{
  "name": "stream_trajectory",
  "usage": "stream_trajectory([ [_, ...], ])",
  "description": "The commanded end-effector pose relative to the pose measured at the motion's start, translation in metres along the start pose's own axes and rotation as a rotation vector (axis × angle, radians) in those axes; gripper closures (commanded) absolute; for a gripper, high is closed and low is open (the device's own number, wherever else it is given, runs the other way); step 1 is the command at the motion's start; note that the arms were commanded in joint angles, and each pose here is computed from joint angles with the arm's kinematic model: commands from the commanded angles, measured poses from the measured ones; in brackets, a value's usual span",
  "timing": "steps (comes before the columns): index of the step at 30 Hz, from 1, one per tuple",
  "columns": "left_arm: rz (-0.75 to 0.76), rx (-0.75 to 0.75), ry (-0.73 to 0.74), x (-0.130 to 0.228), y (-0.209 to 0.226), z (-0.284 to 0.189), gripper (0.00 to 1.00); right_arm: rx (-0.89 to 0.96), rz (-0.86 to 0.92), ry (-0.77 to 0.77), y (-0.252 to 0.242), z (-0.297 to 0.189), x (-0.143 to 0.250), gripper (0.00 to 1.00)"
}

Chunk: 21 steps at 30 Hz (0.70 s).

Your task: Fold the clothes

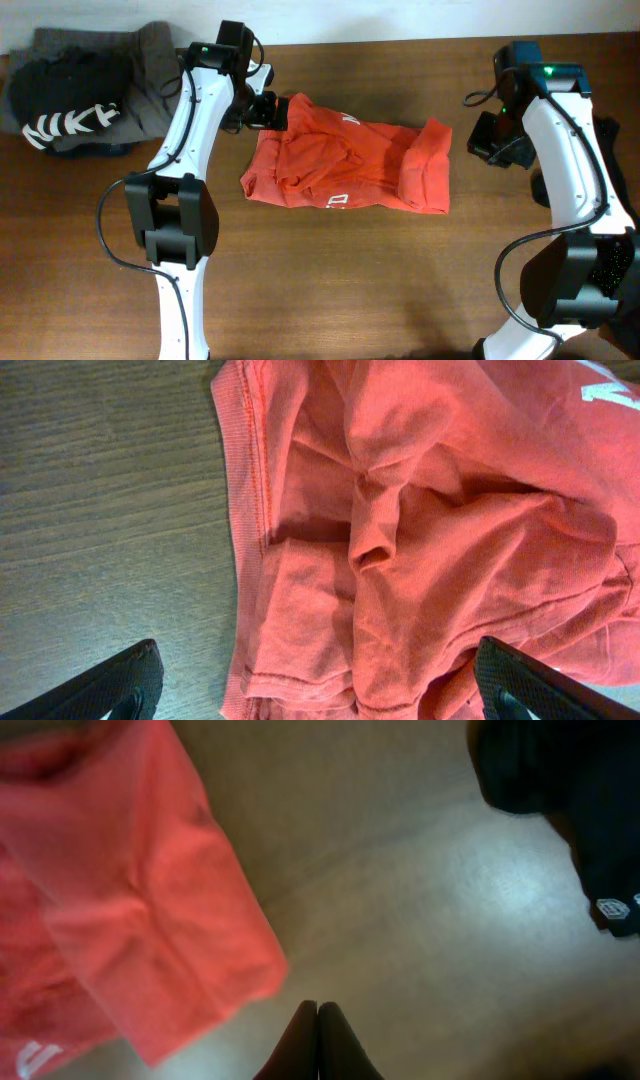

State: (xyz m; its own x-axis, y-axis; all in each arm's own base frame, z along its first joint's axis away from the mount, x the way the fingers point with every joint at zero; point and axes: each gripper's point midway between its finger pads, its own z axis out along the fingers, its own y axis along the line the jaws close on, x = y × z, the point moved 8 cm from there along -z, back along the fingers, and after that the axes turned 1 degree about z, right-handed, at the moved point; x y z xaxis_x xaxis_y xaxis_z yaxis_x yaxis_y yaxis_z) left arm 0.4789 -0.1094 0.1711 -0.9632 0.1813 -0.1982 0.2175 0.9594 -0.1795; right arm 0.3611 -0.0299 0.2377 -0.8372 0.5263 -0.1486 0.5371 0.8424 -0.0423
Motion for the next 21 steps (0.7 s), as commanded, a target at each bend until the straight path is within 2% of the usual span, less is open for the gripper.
stream_trajectory([
  [1, 0.023, 0.011, -0.050, -0.005, -0.003, -0.015, 0.01, 0.003, 0.027, -0.056, 0.001, 0.003, -0.010, 0.96],
  [4, 0.023, 0.011, -0.055, -0.006, -0.003, -0.015, 0.01, -0.024, 0.031, -0.088, 0.008, 0.015, -0.020, 0.96],
  [13, 0.020, 0.011, -0.037, -0.003, -0.003, -0.015, 0.01, -0.102, 0.025, -0.008, 0.036, 0.081, -0.034, 0.96],
  [21, 0.020, 0.011, -0.039, -0.003, -0.003, -0.015, 0.01, -0.290, -0.012, 0.055, 0.075, 0.114, -0.035, 0.96],
])
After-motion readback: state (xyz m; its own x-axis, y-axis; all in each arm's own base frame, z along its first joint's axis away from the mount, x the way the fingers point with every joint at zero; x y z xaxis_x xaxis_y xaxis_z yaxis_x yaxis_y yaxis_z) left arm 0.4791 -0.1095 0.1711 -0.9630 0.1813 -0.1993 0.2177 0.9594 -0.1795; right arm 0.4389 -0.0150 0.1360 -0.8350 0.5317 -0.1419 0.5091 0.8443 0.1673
